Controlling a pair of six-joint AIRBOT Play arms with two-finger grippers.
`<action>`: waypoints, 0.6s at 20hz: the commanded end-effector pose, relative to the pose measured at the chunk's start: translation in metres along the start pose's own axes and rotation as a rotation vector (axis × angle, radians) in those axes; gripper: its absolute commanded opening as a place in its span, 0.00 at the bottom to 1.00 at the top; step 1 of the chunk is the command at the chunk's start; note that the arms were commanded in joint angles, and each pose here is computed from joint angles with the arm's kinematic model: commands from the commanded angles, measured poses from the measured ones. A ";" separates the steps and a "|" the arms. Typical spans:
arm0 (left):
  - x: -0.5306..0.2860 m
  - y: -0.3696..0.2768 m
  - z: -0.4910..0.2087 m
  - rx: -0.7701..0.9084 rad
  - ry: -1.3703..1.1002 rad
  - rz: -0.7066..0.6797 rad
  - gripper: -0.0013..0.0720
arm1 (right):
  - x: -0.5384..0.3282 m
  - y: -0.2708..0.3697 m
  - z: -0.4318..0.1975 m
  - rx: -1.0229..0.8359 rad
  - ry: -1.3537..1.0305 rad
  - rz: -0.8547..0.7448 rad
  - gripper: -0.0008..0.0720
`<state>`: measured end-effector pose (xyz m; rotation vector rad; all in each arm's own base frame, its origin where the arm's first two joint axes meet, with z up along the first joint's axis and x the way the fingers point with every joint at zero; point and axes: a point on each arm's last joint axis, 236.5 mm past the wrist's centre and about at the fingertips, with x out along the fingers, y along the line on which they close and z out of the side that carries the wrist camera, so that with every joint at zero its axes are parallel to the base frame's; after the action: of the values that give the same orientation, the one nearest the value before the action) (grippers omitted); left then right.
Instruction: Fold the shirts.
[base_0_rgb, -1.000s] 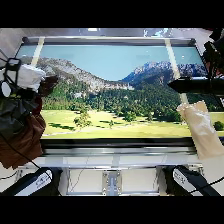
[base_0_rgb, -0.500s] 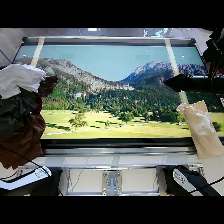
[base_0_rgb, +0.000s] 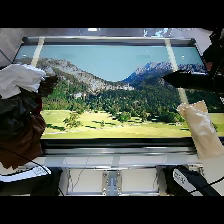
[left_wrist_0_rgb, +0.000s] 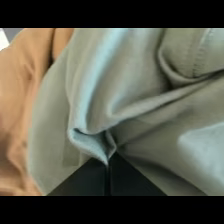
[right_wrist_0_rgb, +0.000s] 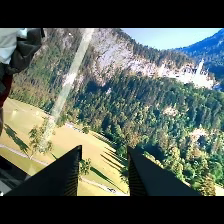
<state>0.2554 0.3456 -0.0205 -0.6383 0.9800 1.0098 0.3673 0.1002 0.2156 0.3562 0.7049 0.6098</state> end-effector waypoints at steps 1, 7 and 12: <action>-0.030 -0.039 0.012 -0.114 -0.039 -0.177 0.03 | -0.001 0.017 0.011 0.027 -0.043 0.069 0.48; -0.226 -0.222 -0.048 0.042 0.063 -1.016 0.03 | -0.011 0.049 0.014 0.024 -0.034 0.176 0.48; -0.343 -0.297 -0.186 0.425 0.204 -1.286 0.03 | -0.053 0.106 0.010 -0.116 0.071 0.254 0.47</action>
<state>0.4049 0.0416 0.1707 -0.8775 0.6714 -0.0785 0.3308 0.1371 0.2822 0.3858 0.6593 0.8198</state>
